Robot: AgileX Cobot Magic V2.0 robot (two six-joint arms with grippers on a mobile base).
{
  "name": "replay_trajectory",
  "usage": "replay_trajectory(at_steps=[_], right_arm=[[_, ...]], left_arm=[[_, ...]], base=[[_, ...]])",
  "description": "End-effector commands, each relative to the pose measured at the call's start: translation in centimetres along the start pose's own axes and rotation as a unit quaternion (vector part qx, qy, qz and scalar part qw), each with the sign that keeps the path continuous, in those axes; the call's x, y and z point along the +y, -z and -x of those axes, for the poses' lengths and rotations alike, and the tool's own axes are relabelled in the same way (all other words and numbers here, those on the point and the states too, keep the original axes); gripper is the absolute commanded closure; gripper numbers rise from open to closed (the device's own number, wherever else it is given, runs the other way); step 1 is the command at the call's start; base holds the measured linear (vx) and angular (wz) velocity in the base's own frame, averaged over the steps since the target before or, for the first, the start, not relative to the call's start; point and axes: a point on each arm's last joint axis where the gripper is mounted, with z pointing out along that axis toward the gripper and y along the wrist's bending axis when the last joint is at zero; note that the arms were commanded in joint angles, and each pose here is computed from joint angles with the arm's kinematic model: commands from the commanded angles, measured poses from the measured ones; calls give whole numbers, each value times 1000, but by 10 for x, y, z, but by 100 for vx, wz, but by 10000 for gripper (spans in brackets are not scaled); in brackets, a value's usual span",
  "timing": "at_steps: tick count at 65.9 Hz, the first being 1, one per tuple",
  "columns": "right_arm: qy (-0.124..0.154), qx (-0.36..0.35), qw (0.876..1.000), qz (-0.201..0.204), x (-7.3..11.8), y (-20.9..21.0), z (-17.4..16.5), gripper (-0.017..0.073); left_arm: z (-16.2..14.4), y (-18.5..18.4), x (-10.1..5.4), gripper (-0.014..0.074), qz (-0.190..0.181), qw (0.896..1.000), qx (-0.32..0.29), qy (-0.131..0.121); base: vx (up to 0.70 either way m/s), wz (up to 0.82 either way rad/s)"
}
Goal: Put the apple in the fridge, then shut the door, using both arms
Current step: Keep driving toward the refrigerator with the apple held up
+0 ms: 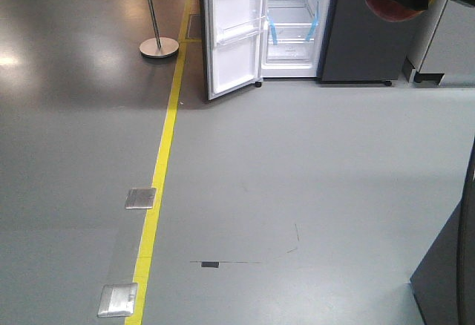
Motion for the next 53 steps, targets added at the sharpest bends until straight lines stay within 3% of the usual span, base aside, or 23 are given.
replay_trajectory(at_steps=[1, 53], right_arm=[[2, -61, 998, -9, 6, 18, 18, 438], [2, -61, 998, -9, 6, 18, 18, 438]], left_arm=[[13, 2, -3, 600, -19, 999, -46, 3], [13, 2, -3, 600, -19, 999, -46, 3]], base=[[11, 0], [11, 2]])
